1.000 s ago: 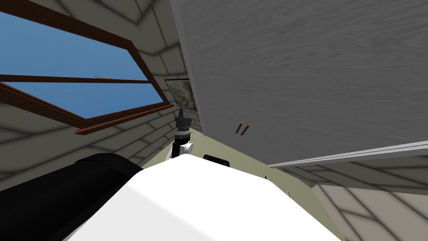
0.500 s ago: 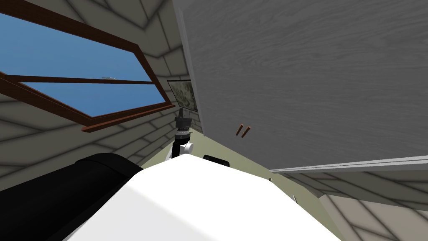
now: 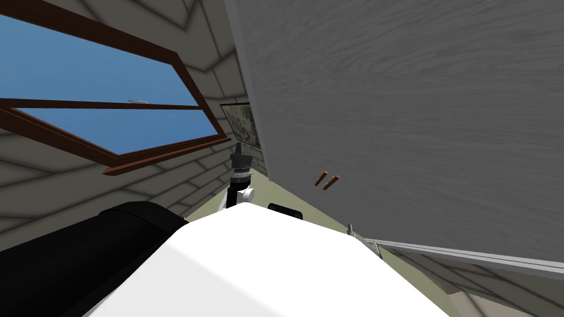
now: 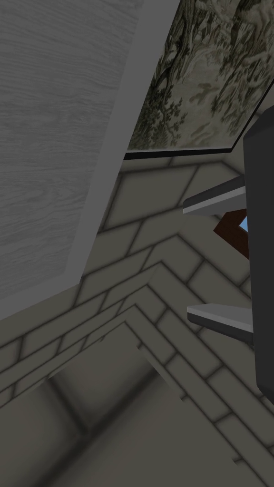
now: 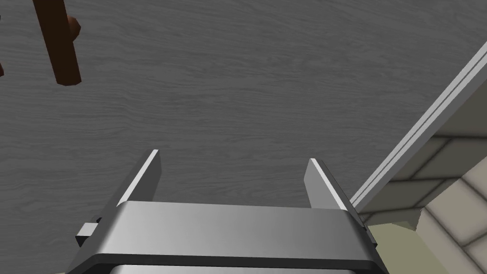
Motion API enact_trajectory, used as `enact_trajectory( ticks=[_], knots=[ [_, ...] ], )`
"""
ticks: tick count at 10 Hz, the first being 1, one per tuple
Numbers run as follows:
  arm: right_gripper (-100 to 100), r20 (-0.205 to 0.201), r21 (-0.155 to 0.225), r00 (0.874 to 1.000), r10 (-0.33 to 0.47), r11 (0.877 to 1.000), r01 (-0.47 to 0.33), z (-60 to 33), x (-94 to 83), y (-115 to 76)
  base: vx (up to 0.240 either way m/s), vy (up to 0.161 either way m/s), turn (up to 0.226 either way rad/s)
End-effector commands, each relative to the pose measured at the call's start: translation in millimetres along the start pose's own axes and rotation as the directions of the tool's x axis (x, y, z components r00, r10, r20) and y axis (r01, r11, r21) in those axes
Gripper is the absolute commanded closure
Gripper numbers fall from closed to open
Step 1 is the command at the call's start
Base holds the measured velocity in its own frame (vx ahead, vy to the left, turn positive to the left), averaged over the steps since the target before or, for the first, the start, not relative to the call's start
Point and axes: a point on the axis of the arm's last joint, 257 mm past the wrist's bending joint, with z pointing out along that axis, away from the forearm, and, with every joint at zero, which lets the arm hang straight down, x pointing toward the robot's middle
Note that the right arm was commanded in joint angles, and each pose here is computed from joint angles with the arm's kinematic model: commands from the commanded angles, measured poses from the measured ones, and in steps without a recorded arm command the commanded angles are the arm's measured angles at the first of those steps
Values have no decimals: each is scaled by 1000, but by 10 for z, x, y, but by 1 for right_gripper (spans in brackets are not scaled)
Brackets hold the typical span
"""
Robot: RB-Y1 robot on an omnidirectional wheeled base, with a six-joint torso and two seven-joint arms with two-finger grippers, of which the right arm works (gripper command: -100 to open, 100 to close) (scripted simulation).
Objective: Pull the door open
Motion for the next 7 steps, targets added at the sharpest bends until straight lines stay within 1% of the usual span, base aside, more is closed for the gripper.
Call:
enact_trajectory(
  ticks=[1, 2, 3, 4, 5, 7],
  knots=[
    [-100, -21, 17, 1000, 18, 1000, -18, 101, 89, -141, 174, -64, 96],
    [-100, -33, 29, 999, 29, 999, -28, 152, 134, -234, 190, -55, 113],
    [-100, -52, 47, 998, 45, 998, -43, 226, 205, -373, 213, -47, 119],
    [-100, -64, 59, 996, 57, 997, -53, 274, 254, -466, 199, -52, 112],
    [-100, -83, 79, 994, 75, 995, -68, 345, 336, -616, 212, -25, 176],
    [-100, -110, 108, 989, 100, 990, -88, 435, 457, -825, 220, 1, 118]
  ],
)
